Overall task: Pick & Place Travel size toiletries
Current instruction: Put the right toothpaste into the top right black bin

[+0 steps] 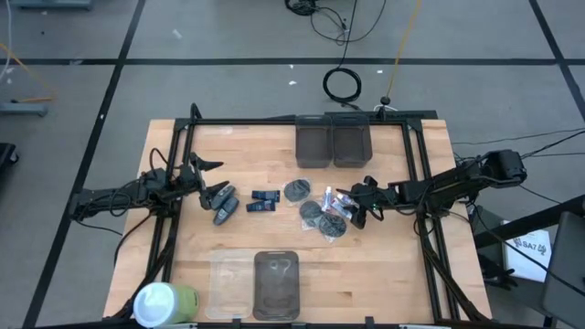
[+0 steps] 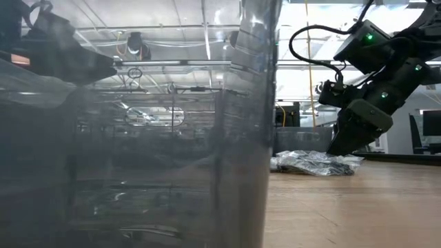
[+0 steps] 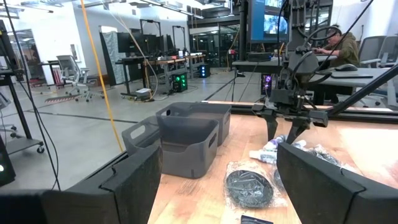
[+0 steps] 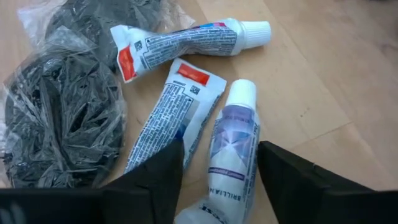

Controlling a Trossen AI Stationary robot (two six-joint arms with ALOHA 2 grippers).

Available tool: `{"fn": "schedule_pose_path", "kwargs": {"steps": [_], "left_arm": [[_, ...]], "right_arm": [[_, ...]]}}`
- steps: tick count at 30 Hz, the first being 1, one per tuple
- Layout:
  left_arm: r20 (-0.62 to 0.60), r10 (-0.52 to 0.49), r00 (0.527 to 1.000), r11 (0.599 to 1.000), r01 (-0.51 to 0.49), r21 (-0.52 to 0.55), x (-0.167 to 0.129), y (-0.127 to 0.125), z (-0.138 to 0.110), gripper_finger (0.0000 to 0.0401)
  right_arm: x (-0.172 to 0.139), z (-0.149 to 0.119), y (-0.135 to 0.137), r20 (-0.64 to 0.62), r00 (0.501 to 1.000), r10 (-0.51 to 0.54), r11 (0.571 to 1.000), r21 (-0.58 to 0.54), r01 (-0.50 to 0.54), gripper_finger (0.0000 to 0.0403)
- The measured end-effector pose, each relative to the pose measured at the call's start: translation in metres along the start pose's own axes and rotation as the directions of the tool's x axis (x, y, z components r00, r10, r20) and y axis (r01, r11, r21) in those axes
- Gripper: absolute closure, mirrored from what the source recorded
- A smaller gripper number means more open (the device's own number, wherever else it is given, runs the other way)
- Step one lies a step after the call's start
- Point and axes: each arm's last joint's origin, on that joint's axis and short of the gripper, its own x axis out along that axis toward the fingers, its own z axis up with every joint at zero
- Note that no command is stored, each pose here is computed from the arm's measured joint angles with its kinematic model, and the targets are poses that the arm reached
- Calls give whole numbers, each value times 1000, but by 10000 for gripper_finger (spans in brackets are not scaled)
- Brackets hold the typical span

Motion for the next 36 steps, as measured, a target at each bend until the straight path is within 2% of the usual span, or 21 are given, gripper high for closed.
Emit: {"fn": "schedule_pose_path", "kwargs": {"steps": [7, 19, 36], "left_arm": [[0, 0, 1000, 1000, 0, 0, 0, 0, 0, 91], [0, 0, 1000, 1000, 0, 0, 0, 0, 0, 91], [0, 0, 1000, 1000, 0, 0, 0, 0, 0, 91]], "right_arm": [[0, -1, -1, -8, 1000, -7, 1000, -3, 7, 257], [0, 0, 0, 7, 1000, 5, 1000, -2, -5, 305], [0, 1, 0, 12, 1000, 7, 1000, 0, -7, 316]]}}
